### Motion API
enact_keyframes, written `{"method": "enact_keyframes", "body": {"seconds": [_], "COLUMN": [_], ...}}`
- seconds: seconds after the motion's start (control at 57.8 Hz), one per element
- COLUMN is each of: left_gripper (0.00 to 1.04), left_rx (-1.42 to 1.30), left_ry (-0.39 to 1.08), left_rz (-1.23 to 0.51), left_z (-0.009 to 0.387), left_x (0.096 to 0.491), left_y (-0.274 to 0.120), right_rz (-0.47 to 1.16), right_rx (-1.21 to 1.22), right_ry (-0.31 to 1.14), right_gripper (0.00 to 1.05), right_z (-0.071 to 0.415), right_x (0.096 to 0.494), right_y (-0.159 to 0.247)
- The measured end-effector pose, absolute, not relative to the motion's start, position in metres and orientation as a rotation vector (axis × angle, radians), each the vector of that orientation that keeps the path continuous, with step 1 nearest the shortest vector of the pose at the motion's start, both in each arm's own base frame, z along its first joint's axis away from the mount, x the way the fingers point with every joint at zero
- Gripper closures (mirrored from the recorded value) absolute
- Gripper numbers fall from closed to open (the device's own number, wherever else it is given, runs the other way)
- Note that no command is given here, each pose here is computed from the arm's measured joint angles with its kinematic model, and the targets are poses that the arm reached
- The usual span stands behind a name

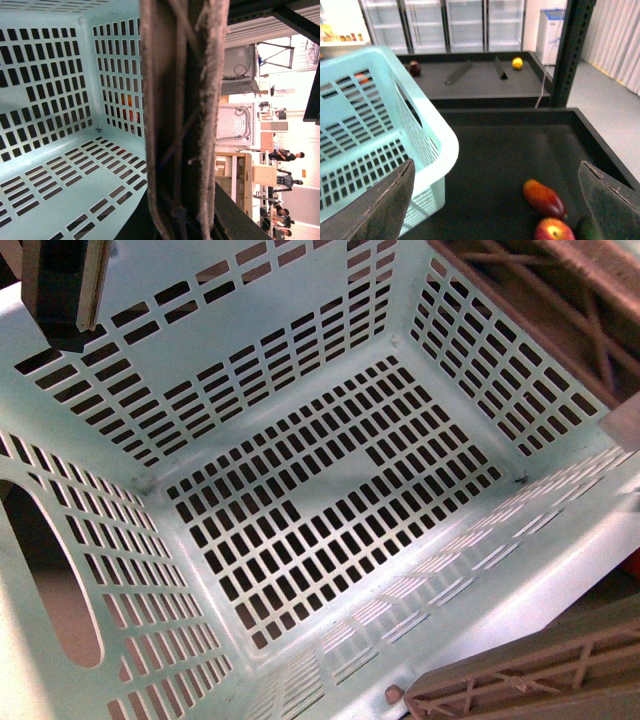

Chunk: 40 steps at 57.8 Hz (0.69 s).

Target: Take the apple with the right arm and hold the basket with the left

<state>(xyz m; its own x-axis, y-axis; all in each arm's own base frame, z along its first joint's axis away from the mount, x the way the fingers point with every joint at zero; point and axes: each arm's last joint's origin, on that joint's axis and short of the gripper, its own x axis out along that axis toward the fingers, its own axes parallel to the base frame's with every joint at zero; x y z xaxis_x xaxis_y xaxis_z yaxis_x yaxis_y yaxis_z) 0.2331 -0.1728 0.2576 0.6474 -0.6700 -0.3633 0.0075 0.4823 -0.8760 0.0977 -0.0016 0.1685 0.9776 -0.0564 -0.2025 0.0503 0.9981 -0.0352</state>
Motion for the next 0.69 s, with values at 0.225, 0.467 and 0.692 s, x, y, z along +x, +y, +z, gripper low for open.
{"method": "enact_keyframes", "body": {"seconds": [0.225,0.467,0.692], "left_gripper": [0.97,0.97,0.97], "left_rx": [-0.998,-0.996,-0.996], "left_ry": [0.778,0.773,0.777], "left_rz": [-0.474,-0.471,-0.475], "left_z": [0.259,0.259,0.259], "left_x": [0.233,0.233,0.233], "left_y": [-0.173,-0.173,-0.173], "right_rz": [-0.154,-0.321,-0.372], "right_rx": [0.033,0.048,0.022], "right_ry": [0.627,0.679,0.793], "right_gripper": [0.09,0.09,0.09], "right_z": [0.157,0.138,0.086], "right_x": [0.114,0.162,0.213], "right_y": [-0.026,-0.076,-0.108]}}
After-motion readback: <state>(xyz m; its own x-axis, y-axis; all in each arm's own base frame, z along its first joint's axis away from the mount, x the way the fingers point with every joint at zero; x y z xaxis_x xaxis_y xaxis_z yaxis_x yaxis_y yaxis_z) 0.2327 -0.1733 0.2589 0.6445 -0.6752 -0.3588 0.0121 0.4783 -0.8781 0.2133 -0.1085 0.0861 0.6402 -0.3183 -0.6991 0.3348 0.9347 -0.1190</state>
